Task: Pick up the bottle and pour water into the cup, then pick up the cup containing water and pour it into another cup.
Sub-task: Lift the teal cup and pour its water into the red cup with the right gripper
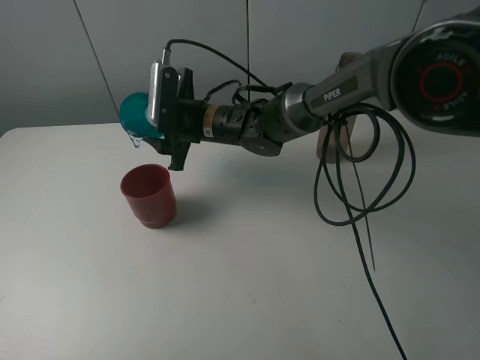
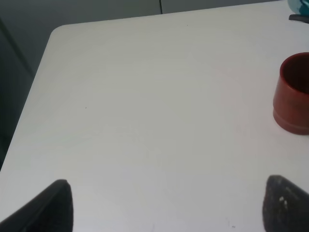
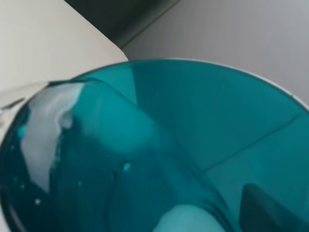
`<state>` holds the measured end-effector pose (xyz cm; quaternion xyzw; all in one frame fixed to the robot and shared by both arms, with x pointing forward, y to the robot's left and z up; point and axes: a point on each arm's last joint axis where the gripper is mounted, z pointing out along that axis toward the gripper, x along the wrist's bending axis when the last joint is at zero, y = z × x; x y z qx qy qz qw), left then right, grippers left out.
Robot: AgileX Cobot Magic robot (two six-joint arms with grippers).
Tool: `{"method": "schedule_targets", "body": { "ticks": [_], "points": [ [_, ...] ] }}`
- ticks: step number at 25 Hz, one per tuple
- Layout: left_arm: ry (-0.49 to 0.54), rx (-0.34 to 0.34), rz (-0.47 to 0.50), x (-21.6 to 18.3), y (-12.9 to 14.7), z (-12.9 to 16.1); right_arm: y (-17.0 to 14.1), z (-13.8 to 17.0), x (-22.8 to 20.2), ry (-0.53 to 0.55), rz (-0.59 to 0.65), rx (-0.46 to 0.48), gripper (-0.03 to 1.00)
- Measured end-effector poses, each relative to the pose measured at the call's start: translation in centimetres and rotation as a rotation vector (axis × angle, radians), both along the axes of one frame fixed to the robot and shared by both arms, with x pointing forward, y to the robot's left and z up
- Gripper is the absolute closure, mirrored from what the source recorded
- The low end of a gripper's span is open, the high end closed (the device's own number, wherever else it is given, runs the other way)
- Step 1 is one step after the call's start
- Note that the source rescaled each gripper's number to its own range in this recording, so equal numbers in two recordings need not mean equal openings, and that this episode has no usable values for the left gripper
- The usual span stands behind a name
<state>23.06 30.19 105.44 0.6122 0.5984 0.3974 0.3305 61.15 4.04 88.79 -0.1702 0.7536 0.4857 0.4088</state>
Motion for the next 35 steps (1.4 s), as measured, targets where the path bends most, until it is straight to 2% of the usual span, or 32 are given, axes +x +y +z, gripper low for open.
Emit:
{"method": "schedule_targets", "body": {
  "ticks": [14, 27, 35],
  "points": [
    [0.000, 0.000, 0.000, 0.00, 0.00, 0.00, 0.17, 0.25, -0.14, -0.332, 0.077, -0.138, 0.87],
    [0.000, -0.005, 0.003, 0.00, 0.00, 0.00, 0.12, 0.43, 0.06, -0.475, 0.079, -0.197, 0.87],
    [0.000, -0.005, 0.003, 0.00, 0.00, 0.00, 0.25, 0.90, 0.07, -0.545, 0.092, -0.199, 0.87]
  ]
}}
